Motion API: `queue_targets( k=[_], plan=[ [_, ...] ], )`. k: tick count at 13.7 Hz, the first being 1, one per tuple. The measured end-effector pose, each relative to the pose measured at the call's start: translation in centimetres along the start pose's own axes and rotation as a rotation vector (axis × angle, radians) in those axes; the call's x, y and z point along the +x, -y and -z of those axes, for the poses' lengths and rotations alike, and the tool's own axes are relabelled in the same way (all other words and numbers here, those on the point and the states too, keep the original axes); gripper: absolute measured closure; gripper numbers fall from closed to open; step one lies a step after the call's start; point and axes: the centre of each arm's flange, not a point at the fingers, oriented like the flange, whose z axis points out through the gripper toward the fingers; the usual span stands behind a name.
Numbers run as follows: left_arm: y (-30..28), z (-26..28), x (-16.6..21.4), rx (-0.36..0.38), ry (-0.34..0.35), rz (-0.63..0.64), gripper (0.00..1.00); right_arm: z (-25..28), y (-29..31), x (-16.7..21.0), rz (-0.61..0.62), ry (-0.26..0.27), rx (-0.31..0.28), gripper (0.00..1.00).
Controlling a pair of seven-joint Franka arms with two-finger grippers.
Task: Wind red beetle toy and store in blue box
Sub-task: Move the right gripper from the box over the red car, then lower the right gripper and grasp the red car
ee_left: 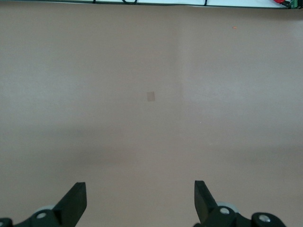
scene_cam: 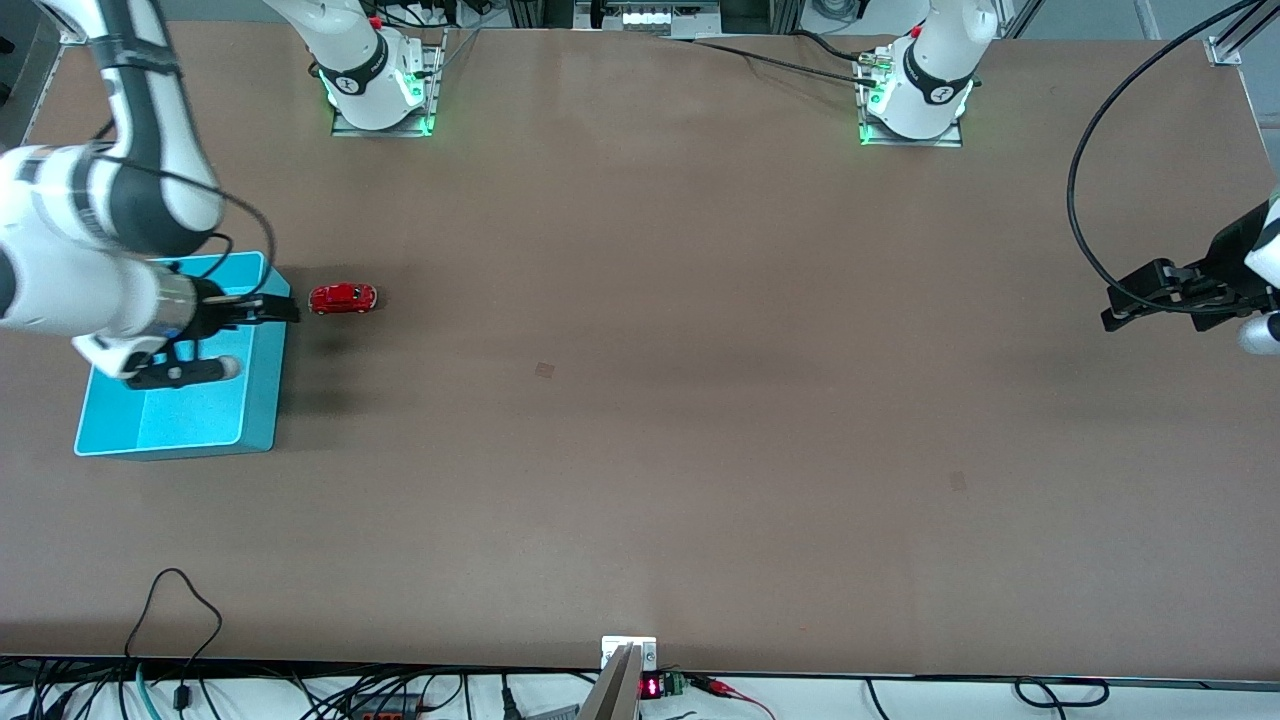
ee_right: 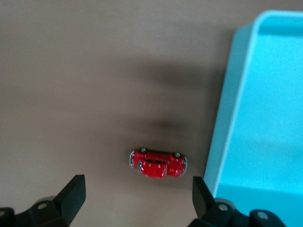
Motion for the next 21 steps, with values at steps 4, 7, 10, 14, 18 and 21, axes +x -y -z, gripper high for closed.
queue_targets(
  k=[4, 7, 10, 14, 18, 21],
  plan=[
    [0.2, -0.8, -1.7, 0.001, 0.003, 0.004, 0.00, -5.0, 3.7, -4.0, 0.280, -0.075, -0.128, 0.00],
    [0.3, -0.7, -2.7, 0.001, 0.018, 0.005, 0.00, -6.6, 2.9, -7.6, 0.487, -0.105, -0.163, 0.00],
    [0.3, -0.7, -2.7, 0.001, 0.020, 0.006, 0.00, -8.8, -0.3, -10.0, 0.721, -0.121, -0.187, 0.00],
    [0.3, -0.8, -2.9, 0.002, 0.030, 0.030, 0.00, -14.1, -0.3, -12.4, 0.873, -0.139, -0.203, 0.00],
    [0.4, -0.5, -3.1, 0.002, 0.035, 0.034, 0.00, -17.0, 3.1, -13.3, 1.030, -0.143, -0.220, 0.00],
    [0.4, -0.6, -3.2, 0.002, 0.042, 0.034, 0.00, -16.9, 3.2, -13.1, 1.183, -0.145, -0.258, 0.00]
  ],
)
